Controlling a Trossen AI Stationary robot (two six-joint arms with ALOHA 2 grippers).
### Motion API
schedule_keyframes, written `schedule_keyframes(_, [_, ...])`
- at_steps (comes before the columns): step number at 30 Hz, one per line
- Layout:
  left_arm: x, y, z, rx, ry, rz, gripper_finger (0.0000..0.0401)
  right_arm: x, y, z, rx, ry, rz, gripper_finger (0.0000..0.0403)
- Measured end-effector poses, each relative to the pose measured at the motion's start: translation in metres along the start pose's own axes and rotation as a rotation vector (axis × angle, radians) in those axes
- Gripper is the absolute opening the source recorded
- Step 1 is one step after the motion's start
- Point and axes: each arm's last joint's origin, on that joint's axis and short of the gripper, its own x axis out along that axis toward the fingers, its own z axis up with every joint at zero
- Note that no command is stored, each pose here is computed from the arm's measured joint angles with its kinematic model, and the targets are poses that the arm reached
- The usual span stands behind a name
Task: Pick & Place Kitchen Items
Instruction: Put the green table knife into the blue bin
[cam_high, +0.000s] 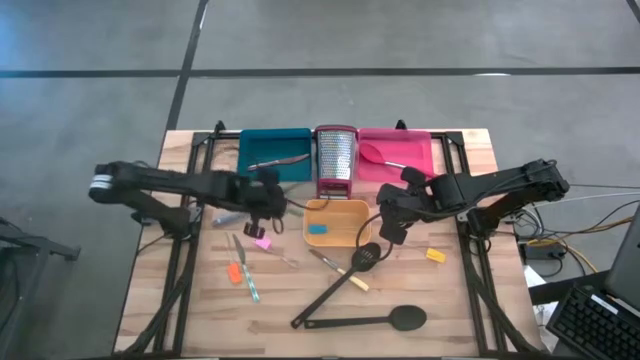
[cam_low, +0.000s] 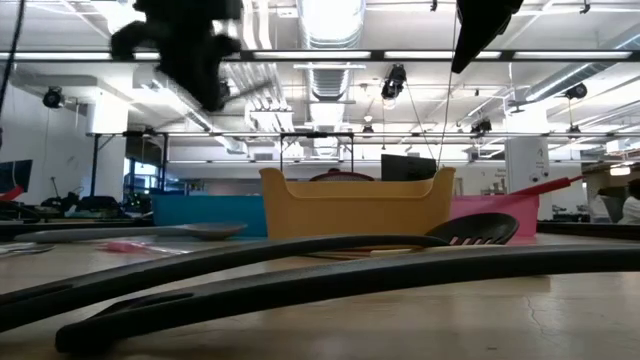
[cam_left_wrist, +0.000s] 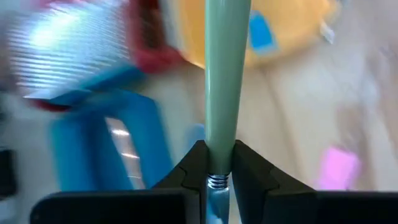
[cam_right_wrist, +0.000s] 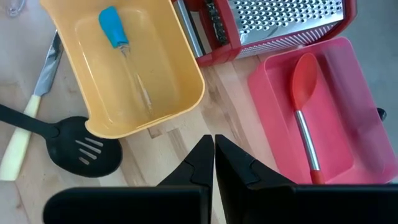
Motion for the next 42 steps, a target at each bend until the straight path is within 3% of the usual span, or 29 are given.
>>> schedule_keyframes(4, [-0.033, 0.014, -0.003, -0.062, -0.189, 0.166, 0.0048, 0.000, -0.002, 0.001, -0.008, -0.050, -0.088, 0.0008])
schedule_keyframes(9, [-0.060, 0.021, -0.010, -0.088, -0.351, 0.255, 0.0048, -0.002, -0.009, 0.006, -0.041, -0.171, -0.314, 0.0008])
schedule_keyframes(12, [-0.073, 0.023, -0.019, -0.083, -0.400, 0.296, 0.0048, -0.001, -0.013, 0.012, -0.048, -0.225, -0.384, 0.0008])
schedule_keyframes(20, [-0.093, 0.024, -0.039, -0.076, -0.553, 0.406, 0.0048, 0.008, -0.030, 0.033, -0.163, -0.245, -0.424, 0.0008])
schedule_keyframes(27, [-0.097, 0.023, -0.053, -0.084, -0.534, 0.486, 0.0048, 0.009, -0.056, 0.045, -0.208, -0.204, -0.274, 0.0008])
schedule_keyframes(32, [-0.101, 0.021, -0.061, -0.112, -0.549, 0.493, 0.0048, -0.001, -0.076, 0.051, -0.188, -0.232, -0.313, 0.0008])
schedule_keyframes(42, [-0.103, 0.027, -0.065, -0.171, -0.549, 0.614, 0.0048, -0.015, -0.122, 0.060, -0.185, -0.246, -0.414, 0.0008])
